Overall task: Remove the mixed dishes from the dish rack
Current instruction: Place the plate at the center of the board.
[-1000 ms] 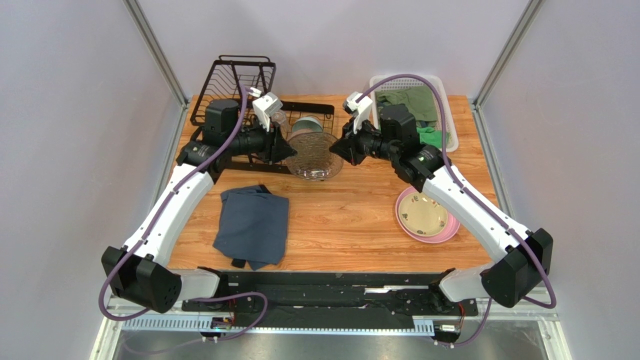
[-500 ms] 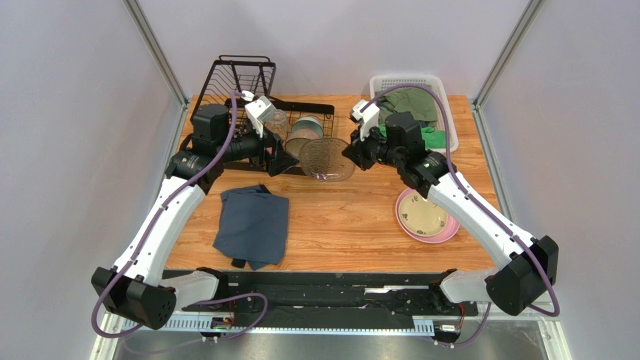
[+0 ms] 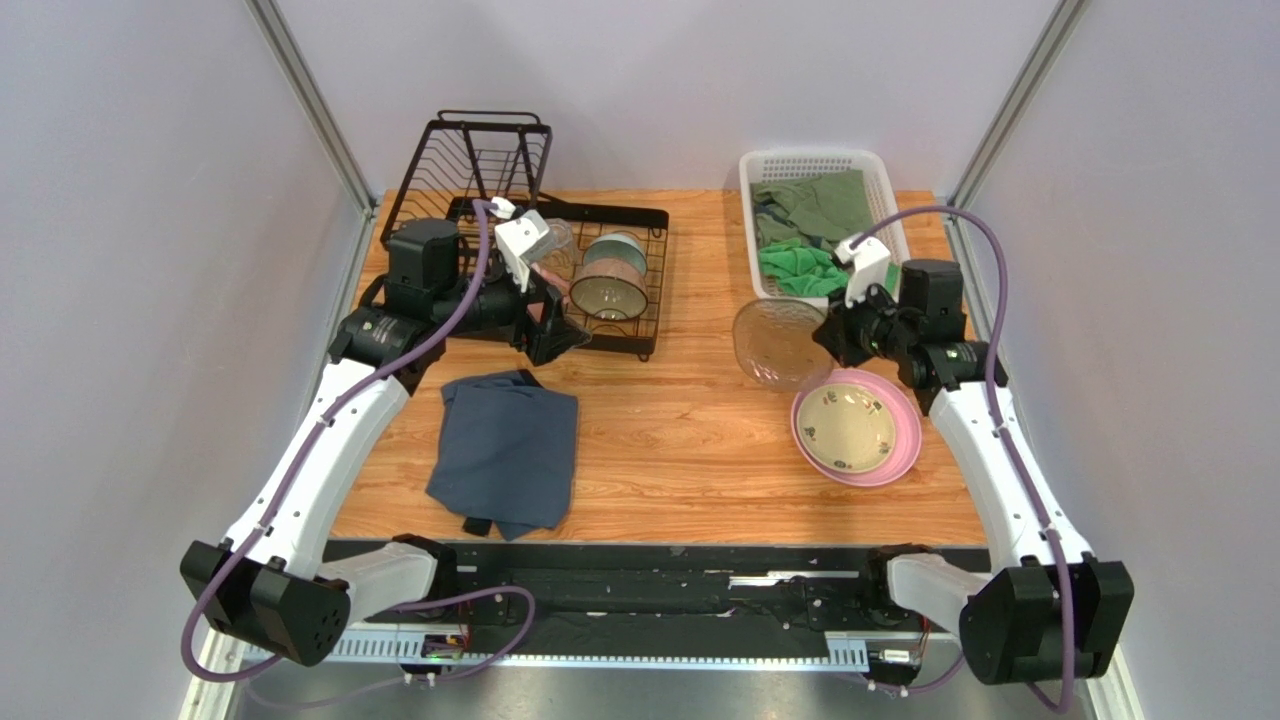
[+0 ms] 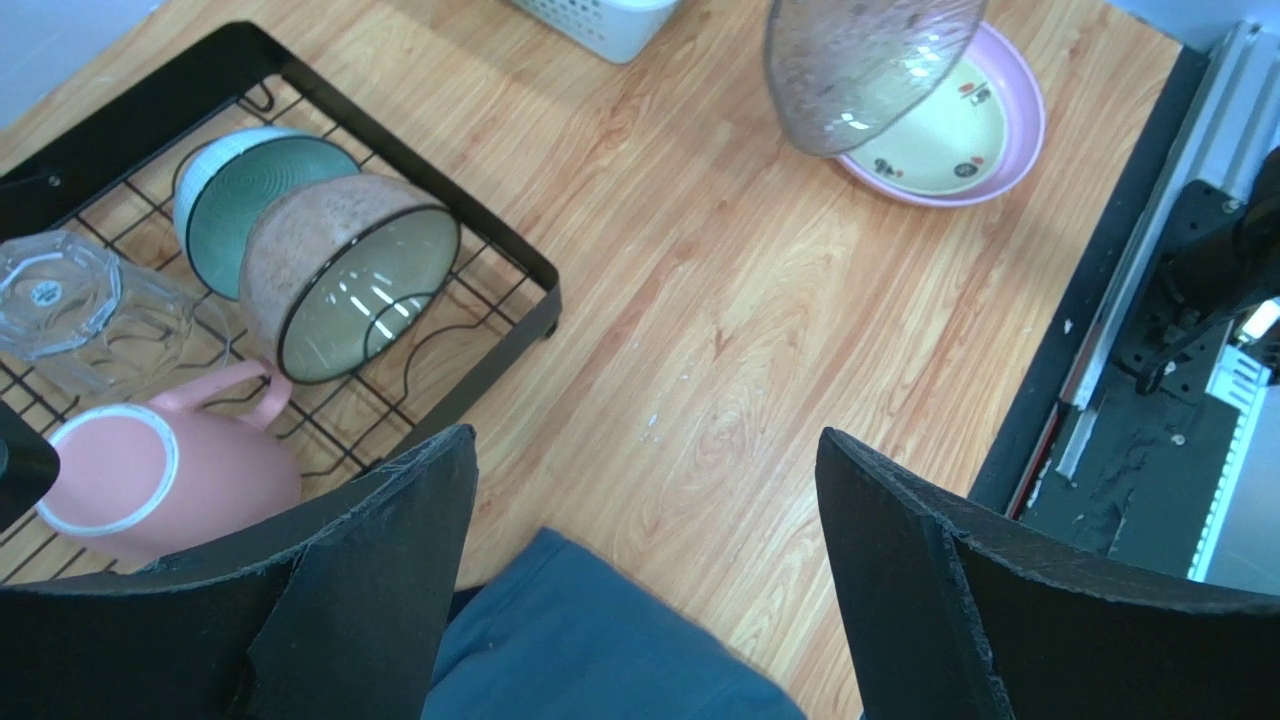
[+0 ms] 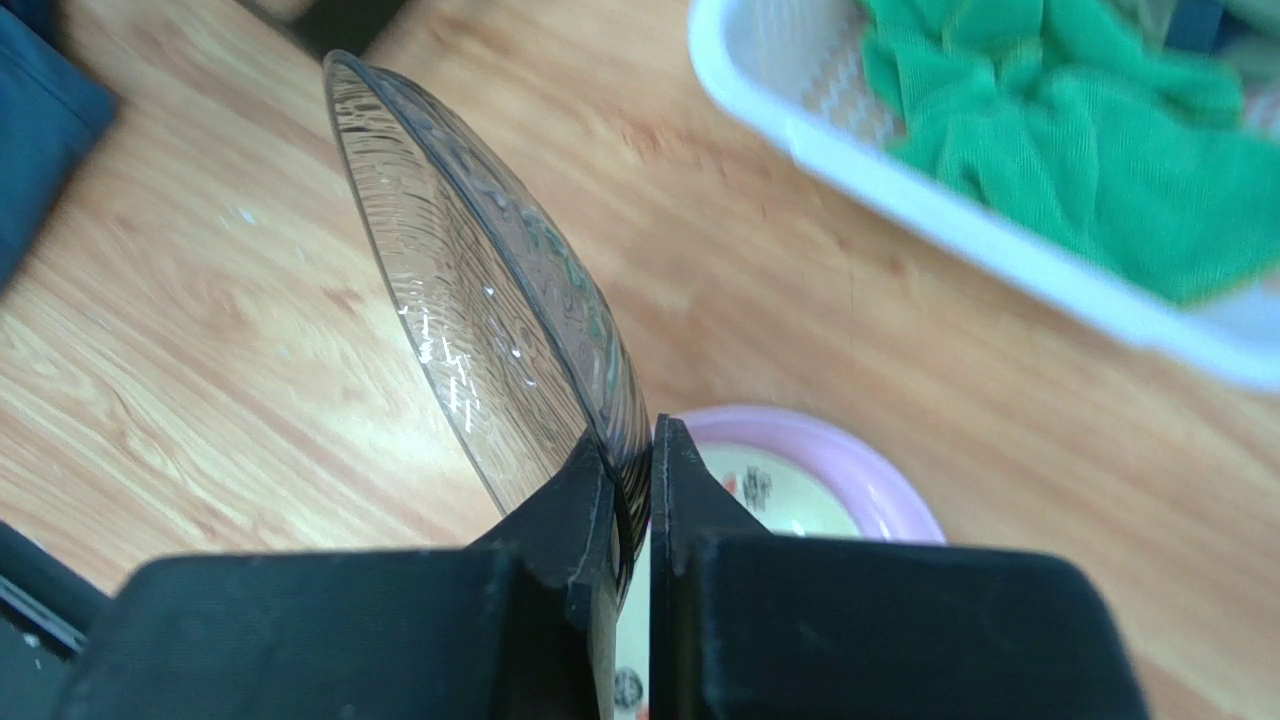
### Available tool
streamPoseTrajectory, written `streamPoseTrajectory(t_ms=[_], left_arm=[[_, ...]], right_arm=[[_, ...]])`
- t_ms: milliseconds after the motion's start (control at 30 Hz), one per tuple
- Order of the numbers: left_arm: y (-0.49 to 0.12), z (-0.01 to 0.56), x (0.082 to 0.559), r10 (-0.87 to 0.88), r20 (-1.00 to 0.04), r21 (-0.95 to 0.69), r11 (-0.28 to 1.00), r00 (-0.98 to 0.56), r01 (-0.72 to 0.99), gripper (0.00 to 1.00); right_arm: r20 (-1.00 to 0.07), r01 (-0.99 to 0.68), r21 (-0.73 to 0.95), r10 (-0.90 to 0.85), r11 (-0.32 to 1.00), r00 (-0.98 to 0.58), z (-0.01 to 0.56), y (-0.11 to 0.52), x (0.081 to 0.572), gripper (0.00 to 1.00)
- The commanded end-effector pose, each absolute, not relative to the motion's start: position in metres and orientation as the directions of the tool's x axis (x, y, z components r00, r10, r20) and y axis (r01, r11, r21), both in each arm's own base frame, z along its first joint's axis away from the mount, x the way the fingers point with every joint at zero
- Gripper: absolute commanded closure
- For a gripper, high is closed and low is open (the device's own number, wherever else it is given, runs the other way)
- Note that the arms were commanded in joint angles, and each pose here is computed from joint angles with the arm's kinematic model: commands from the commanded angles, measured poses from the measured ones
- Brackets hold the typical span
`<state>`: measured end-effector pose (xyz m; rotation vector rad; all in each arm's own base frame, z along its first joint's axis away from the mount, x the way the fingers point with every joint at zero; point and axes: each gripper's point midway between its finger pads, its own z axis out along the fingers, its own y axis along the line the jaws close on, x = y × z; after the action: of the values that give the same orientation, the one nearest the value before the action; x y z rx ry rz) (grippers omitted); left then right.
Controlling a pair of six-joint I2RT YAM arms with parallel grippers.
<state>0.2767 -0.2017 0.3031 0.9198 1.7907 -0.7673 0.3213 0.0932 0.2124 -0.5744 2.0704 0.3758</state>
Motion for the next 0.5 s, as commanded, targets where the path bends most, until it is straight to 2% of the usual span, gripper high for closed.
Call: streamPoseTrajectory(t_ms=[0, 200, 467], left_arm=[[-0.198, 0.296, 0.278, 0.306, -0.924, -0.043, 0.513, -0.229, 0.857, 0.1], [-0.198, 0.293, 0.279, 0.32, -0.921, -0.032, 0.51, -0.224, 0.86, 0.1], [-0.198, 0.289, 0.277, 0.325, -0.918, -0.039, 0.498, -0.228, 0.866, 0.1]], right_arm=[[-0.812, -0.569, 0.015, -0.322, 0.822, -0.487, 0.19, 0.067, 0.295, 1.0], [-0.733, -0.528, 0.046, -0.331, 0.848, -0.595, 0.16, 0.018, 0.278, 1.0], [-0.674, -0.508, 0.118, -0.307, 0.853, -0.672, 0.136, -0.012, 0.269, 1.0]])
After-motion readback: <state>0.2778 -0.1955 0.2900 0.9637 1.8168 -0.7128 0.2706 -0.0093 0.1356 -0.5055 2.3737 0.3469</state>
